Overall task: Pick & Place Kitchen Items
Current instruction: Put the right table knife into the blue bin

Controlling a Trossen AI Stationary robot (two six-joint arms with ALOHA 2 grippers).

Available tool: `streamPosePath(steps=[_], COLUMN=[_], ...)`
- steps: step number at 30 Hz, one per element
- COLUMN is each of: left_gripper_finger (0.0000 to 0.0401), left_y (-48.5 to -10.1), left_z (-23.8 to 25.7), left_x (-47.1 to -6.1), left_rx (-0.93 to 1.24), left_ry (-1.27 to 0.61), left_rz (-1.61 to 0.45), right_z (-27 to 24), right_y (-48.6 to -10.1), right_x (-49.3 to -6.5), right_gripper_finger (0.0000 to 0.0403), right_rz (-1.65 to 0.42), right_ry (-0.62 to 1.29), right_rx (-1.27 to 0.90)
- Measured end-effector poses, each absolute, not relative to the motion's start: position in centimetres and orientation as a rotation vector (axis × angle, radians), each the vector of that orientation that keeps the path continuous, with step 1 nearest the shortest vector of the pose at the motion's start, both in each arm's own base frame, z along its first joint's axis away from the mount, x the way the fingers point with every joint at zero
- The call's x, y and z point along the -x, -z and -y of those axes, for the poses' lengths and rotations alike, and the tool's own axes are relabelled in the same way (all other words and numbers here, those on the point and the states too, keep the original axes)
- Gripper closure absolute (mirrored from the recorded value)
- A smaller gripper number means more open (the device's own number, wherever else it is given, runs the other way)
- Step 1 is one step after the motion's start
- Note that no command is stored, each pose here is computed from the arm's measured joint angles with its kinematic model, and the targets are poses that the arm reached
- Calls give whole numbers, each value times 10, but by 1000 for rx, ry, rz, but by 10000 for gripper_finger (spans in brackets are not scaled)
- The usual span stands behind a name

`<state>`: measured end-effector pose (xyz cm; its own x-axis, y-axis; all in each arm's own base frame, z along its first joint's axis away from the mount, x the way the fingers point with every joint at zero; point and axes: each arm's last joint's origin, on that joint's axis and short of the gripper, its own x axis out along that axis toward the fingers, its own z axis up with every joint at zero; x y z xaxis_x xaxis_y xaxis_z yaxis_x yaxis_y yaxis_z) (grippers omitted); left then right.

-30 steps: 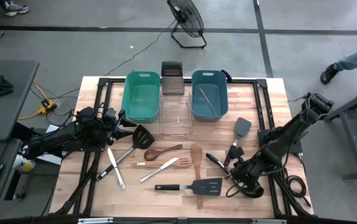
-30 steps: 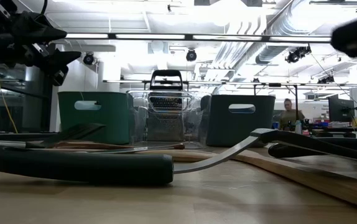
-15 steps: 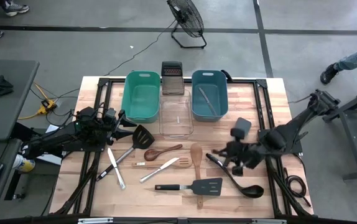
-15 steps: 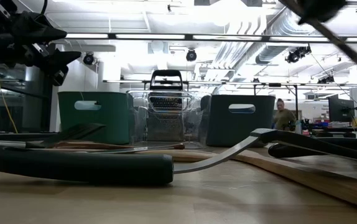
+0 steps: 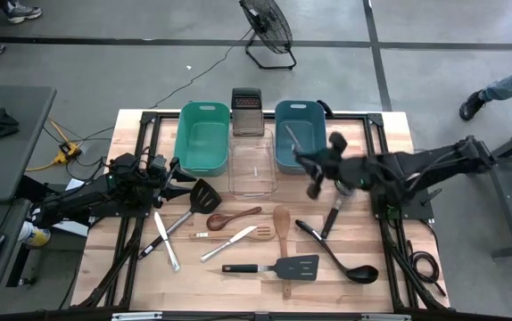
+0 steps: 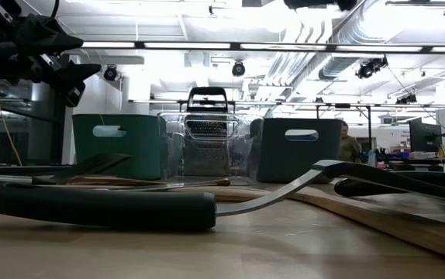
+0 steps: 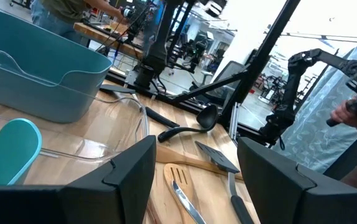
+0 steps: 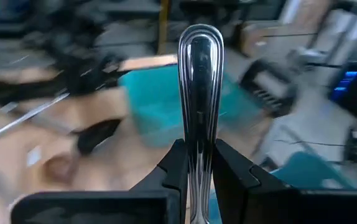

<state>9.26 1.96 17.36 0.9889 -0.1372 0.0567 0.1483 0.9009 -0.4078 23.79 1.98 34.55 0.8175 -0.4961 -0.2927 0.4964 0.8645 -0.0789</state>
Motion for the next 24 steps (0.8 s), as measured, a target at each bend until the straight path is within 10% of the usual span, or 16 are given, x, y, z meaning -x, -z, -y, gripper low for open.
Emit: streamPosePath(steps=[24], left_gripper_finger=[178], left_y=[-174], left_z=[-20], left_x=[-93], left_rx=[424], left_ry=[148], left_rz=[26], right_z=[141], right_y=[-327], right_x=[-296], right_gripper_finger=[360], right_rz=[-607], right_ry=[836], right_rx=[-426])
